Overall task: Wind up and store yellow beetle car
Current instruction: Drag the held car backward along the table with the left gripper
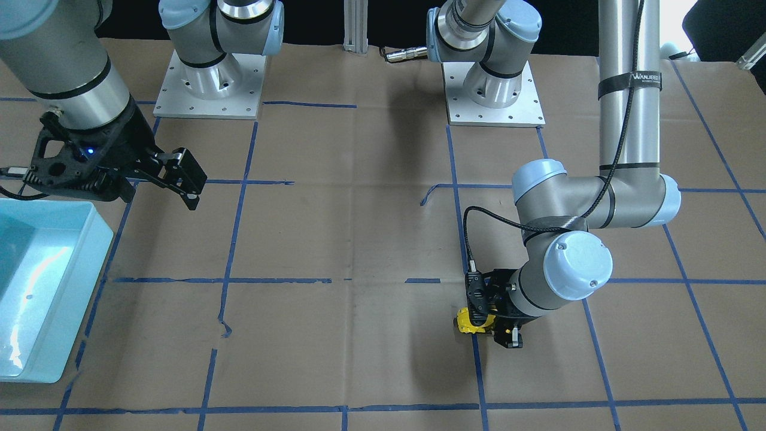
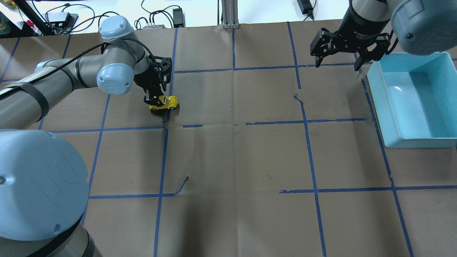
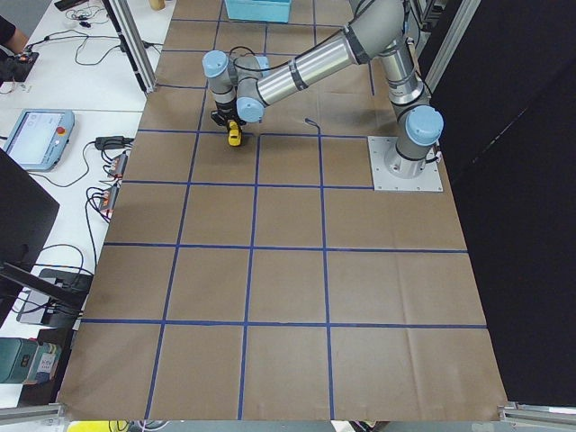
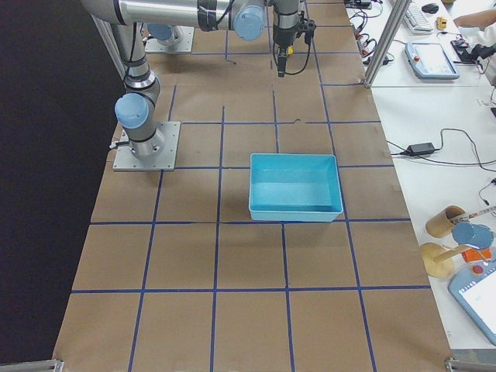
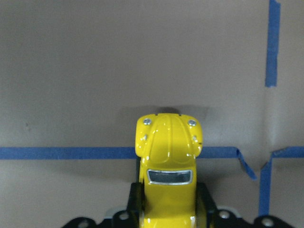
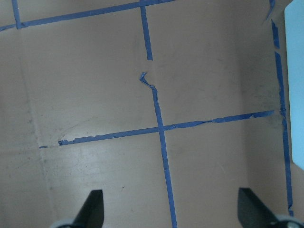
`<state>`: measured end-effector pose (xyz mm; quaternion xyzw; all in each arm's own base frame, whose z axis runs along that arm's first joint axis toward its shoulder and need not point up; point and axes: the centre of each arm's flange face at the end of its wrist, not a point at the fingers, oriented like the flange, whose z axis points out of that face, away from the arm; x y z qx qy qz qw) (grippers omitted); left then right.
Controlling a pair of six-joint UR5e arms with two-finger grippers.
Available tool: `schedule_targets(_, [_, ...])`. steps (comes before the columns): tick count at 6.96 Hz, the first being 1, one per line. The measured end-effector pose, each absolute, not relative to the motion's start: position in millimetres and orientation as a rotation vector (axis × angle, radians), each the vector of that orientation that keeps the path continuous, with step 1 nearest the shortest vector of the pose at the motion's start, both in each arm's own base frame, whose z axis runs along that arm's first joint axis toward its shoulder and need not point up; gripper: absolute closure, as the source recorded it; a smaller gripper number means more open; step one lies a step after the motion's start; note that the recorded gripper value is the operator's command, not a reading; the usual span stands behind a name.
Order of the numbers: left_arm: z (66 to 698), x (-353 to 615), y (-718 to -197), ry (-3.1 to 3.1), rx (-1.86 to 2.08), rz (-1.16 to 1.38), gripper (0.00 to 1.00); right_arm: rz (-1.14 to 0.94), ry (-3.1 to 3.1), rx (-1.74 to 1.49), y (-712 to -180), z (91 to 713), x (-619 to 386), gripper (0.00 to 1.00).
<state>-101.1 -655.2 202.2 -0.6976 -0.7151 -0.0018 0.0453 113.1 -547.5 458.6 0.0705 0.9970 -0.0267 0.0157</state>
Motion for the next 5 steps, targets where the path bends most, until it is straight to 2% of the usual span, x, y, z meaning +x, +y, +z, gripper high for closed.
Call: schedule_targets(5, [200.2,-94.6,-655.1,-2.172,-2.144,-0.004,1.00,-0.076,3.102,0.222,-549.1,455.7,114.6,0.00])
